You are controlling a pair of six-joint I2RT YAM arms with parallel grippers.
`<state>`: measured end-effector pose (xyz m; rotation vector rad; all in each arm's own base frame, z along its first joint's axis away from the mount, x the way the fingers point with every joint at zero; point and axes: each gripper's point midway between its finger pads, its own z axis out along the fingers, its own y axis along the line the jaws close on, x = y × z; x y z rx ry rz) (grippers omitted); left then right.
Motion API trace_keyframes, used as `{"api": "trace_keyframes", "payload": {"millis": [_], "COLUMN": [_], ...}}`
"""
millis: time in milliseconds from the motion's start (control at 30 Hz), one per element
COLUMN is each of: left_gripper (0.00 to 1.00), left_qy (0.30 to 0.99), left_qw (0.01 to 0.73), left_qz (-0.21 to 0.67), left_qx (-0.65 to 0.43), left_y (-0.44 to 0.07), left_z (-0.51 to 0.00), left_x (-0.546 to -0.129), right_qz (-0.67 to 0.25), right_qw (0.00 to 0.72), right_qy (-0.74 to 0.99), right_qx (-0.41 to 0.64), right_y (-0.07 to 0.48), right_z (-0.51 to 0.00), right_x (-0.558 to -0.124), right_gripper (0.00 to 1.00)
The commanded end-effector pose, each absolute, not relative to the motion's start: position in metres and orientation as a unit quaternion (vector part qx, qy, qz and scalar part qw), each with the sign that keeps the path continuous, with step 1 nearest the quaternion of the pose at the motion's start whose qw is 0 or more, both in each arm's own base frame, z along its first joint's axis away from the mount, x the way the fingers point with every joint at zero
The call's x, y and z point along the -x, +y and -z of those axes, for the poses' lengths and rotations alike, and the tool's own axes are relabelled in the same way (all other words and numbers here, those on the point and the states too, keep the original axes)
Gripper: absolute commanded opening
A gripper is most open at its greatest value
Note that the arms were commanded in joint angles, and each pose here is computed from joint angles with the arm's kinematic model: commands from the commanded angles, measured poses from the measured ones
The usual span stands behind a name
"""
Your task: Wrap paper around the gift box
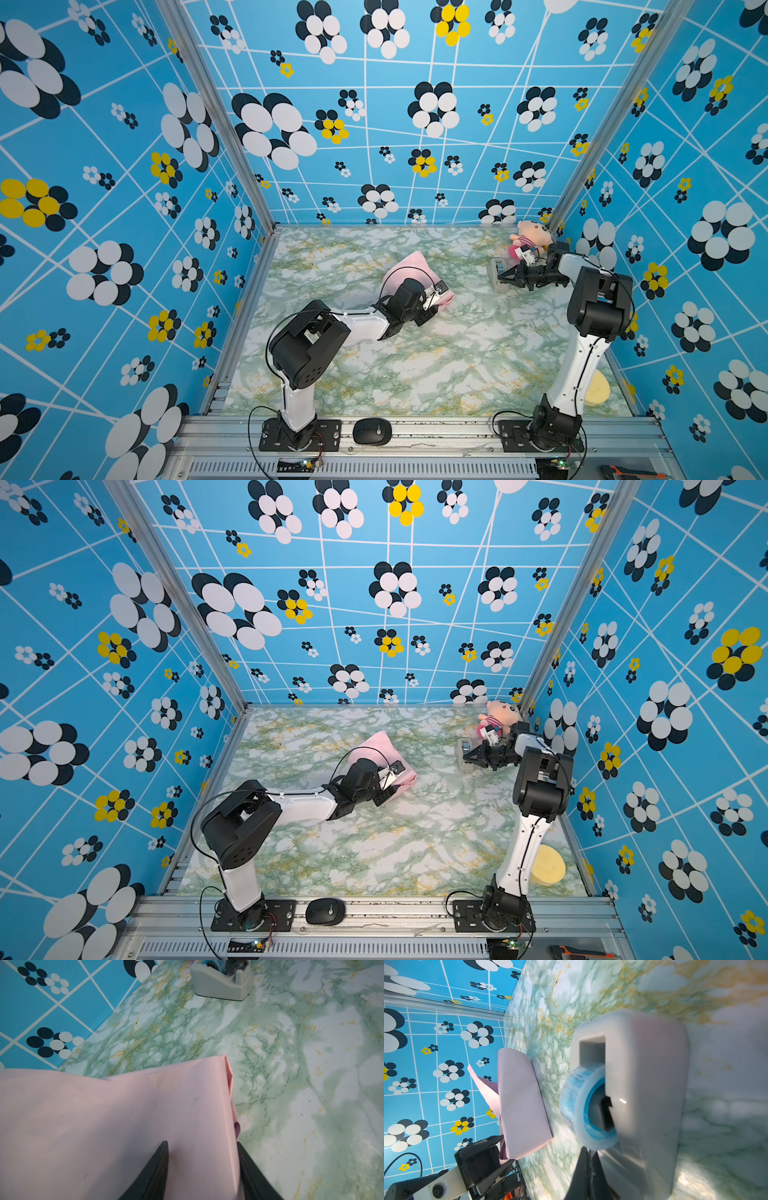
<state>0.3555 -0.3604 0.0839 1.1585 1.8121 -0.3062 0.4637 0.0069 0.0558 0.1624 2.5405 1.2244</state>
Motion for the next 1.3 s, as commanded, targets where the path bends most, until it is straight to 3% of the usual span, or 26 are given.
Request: {"api": "trace_keyframes", "payload": {"millis": [0, 333, 767, 1267], "left_gripper": [0.5, 0.5, 0.5, 0.5], "left_qy": [0.806, 0.806, 0.806, 0.806], "left_qw": [0.324, 0.324, 0.325, 0.323], "left_qz": [0.091, 0.091, 0.094, 0.093], "left_qx": [-0.486, -0.487, -0.486, -0.488], "left_y": [-0.318, -0.318, -0.319, -0.319], "left_z": [0.001, 0.001, 0.001, 0.002], "left_x": [-0.327, -0.327, -0.326, -0.325], "right_qz": [-0.43, -0.433, -0.405, -0.408], "right_qw": [0.17, 0.177, 0.121, 0.117], "right_qy": [0.885, 0.879, 0.893, 0.887], "right_qx": [-0.054, -0.087, -0.155, -0.183], "right_y": [0.008, -0.001, -0.001, 0.003], "right_z": [-0.086, -0.104, -0.068, -0.056], "right_x": [-0.461, -0.449, -0.414, -0.401], "right_gripper": [0.0, 0.0, 0.0, 0.0]}}
